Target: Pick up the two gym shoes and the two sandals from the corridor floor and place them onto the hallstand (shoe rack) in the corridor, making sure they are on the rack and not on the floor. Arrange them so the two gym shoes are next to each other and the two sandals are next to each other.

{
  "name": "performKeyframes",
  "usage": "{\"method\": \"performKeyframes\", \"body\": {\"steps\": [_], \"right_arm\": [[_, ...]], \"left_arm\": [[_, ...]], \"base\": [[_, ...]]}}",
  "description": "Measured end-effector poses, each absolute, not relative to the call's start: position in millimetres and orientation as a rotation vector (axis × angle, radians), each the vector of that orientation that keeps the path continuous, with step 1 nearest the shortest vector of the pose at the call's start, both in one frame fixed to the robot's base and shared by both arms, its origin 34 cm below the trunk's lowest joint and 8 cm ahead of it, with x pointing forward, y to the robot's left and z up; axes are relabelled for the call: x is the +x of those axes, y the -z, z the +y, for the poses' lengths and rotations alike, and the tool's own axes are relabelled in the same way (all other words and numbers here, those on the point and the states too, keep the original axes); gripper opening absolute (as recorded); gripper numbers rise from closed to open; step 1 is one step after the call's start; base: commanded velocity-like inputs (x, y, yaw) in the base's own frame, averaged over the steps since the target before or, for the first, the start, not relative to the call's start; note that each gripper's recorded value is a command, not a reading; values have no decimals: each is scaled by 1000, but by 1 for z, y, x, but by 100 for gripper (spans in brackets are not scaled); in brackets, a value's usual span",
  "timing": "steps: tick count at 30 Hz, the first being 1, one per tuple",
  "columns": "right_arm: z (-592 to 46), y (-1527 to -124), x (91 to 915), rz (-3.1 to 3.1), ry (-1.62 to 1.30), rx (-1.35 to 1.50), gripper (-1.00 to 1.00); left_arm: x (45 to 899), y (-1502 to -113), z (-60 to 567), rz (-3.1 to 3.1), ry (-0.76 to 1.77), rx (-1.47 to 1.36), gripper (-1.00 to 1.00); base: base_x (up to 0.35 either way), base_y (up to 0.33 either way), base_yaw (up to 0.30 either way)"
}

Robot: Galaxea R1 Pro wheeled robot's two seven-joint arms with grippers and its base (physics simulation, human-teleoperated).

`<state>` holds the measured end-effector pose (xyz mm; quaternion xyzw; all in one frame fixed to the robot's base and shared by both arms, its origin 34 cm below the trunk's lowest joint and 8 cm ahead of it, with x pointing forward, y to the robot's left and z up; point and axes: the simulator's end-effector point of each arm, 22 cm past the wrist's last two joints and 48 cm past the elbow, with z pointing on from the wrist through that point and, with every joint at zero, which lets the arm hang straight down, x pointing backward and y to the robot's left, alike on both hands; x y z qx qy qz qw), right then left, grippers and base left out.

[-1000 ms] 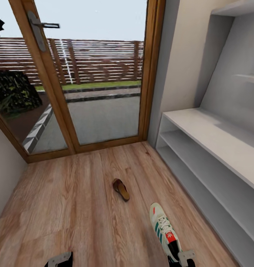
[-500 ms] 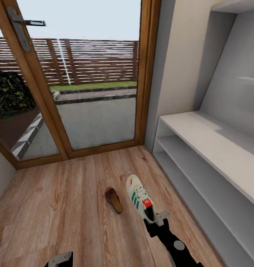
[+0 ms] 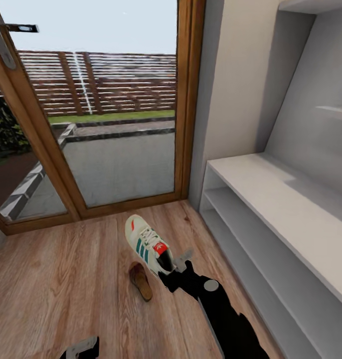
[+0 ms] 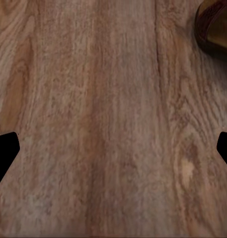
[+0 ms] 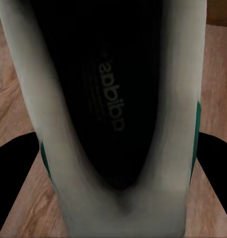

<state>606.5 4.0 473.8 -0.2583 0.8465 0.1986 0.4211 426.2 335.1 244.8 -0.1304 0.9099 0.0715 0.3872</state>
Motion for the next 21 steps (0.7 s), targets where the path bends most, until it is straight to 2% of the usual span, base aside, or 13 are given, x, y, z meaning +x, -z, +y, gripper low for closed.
{"method": "performKeyframes", "body": {"steps": [3, 7, 21], "right_arm": [[36, -520, 604, 2032, -567, -688, -100], [95, -577, 574, 1927, -851, -666, -100], [105, -606, 565, 1957, -960, -661, -100]], "left_arm": [[428, -245, 332, 2313, -176, -325, 100], [437, -249, 337, 2303, -187, -327, 100], [488, -278, 323, 2181, -243, -442, 100]], "base": [[32, -30, 0], [5, -5, 0], [0, 0, 0]]}}
